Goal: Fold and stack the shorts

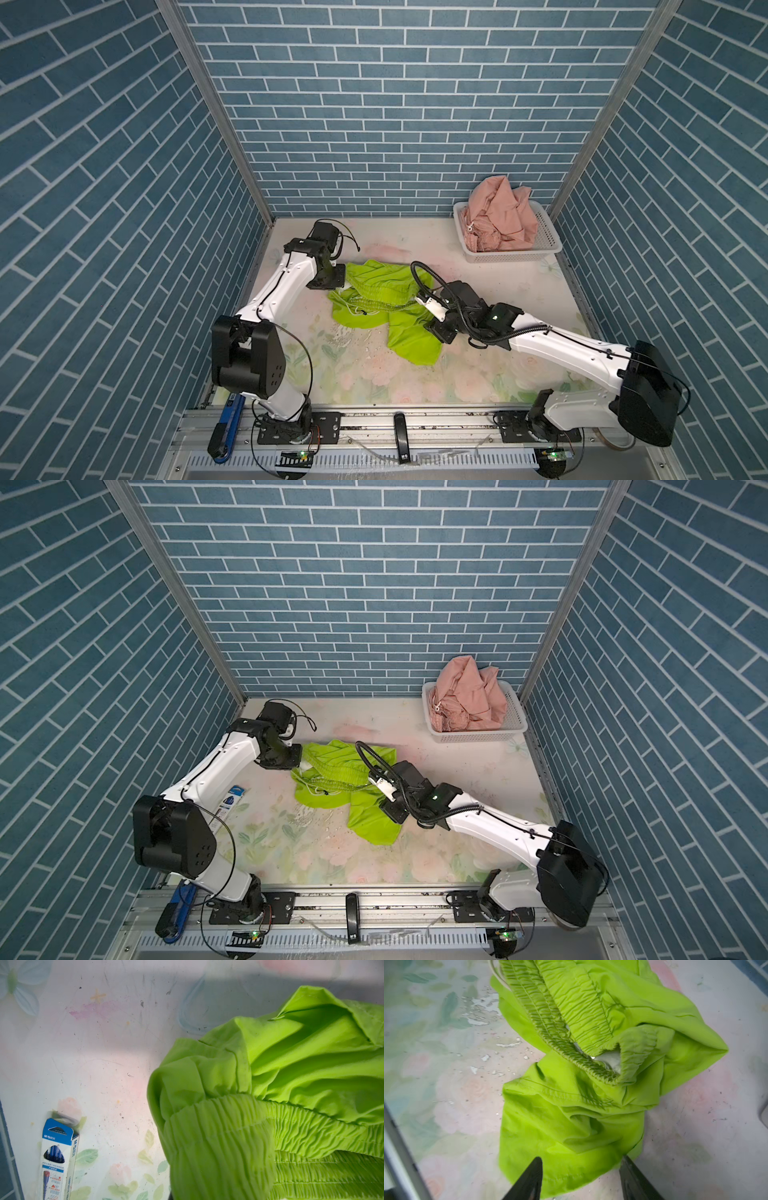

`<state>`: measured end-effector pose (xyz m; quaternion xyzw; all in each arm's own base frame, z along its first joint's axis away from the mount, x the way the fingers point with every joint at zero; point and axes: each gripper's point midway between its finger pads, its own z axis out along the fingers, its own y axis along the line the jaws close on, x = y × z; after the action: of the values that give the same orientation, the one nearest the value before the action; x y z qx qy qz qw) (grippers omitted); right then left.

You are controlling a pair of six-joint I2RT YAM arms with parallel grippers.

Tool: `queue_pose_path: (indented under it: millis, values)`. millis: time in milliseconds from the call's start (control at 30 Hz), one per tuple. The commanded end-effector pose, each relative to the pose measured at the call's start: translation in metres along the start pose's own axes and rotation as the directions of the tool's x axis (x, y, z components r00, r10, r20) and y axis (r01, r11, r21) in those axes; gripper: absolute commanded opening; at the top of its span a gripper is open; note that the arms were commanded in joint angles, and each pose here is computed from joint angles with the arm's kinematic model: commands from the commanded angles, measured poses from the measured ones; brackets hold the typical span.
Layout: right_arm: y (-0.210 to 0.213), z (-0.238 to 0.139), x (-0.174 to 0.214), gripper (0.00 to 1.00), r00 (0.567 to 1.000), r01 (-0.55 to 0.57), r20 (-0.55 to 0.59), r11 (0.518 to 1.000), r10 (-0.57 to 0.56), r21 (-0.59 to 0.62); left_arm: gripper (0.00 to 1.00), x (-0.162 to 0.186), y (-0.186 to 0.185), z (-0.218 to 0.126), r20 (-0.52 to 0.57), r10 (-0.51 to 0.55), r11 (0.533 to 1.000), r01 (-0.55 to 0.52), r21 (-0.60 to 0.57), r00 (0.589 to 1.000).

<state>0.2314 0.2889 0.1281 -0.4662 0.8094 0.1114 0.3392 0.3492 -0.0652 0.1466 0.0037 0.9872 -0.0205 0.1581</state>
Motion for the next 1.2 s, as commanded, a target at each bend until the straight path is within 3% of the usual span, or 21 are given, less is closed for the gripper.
queue_pose_path:
  millis: [0, 200, 300, 367, 433, 467, 500, 567, 600, 633, 733, 867, 1067, 1167]
  values:
    - [-0.028, 0.009, -0.040, 0.63, 0.982, 0.079, 0.155, 0.981, -0.107, 0.176, 0.00, -0.005, -0.003, -0.006, 0.035, -0.017, 0.999, 0.015, 0.036, 0.999]
    - [-0.029, 0.037, -0.072, 0.63, 0.962, 0.171, 0.180, 0.967, -0.205, 0.188, 0.00, -0.006, 0.001, -0.007, 0.040, -0.024, 0.999, 0.023, 0.025, 0.999]
    - [-0.026, 0.051, -0.081, 0.55, 0.958, 0.196, 0.182, 0.969, -0.223, 0.153, 0.00, -0.007, 0.002, -0.008, 0.046, -0.030, 0.999, 0.029, 0.027, 0.998]
    - [-0.024, 0.053, -0.088, 0.39, 0.955, 0.201, 0.196, 0.971, -0.224, 0.128, 0.00, -0.009, 0.002, -0.009, 0.053, -0.037, 0.999, 0.035, 0.033, 0.998]
    - [-0.027, 0.049, -0.097, 0.10, 0.956, 0.181, 0.218, 0.979, -0.198, 0.099, 0.05, -0.011, 0.001, -0.010, 0.058, -0.038, 0.999, 0.036, 0.038, 0.998]
    - [-0.032, 0.046, -0.099, 0.00, 0.963, 0.151, 0.215, 0.985, -0.165, 0.081, 0.14, -0.011, 0.002, -0.011, 0.061, -0.041, 0.999, 0.038, 0.038, 0.997]
    - [-0.040, 0.042, -0.101, 0.00, 0.972, 0.114, 0.201, 0.991, -0.125, 0.063, 0.23, -0.013, 0.002, -0.013, 0.070, -0.044, 0.998, 0.042, 0.037, 0.997]
    - [-0.062, 0.034, -0.099, 0.00, 0.987, 0.003, 0.161, 0.999, -0.009, 0.037, 0.53, -0.016, 0.003, -0.019, 0.096, -0.047, 0.998, 0.043, 0.036, 0.994]
    - [-0.072, 0.029, -0.097, 0.00, 0.988, -0.044, 0.147, 0.999, 0.040, 0.024, 0.70, -0.018, 0.004, -0.023, 0.109, -0.048, 0.998, 0.045, 0.032, 0.993]
    - [-0.082, 0.024, -0.095, 0.00, 0.987, -0.093, 0.133, 0.996, 0.091, 0.011, 0.99, -0.020, 0.005, -0.027, 0.128, -0.049, 0.999, 0.046, 0.025, 0.991]
    - [-0.099, 0.013, -0.084, 0.00, 0.981, -0.169, 0.093, 0.984, 0.173, -0.048, 1.00, -0.028, 0.008, -0.038, 0.191, -0.049, 0.999, 0.047, 0.019, 0.980]
    - [-0.111, 0.009, -0.081, 0.00, 0.965, -0.231, 0.090, 0.963, 0.245, -0.142, 1.00, -0.043, 0.004, -0.028, 0.295, -0.045, 0.998, 0.030, 0.056, 0.955]
    - [-0.117, 0.004, -0.094, 0.00, 0.947, -0.236, 0.149, 0.931, 0.284, -0.279, 1.00, -0.067, -0.030, 0.014, 0.426, 0.157, 0.954, -0.248, 0.167, 0.891]
    - [-0.118, 0.006, -0.099, 0.00, 0.944, -0.237, 0.144, 0.914, 0.297, -0.329, 1.00, -0.080, -0.028, 0.034, 0.455, 0.176, 0.927, -0.302, 0.221, 0.873]
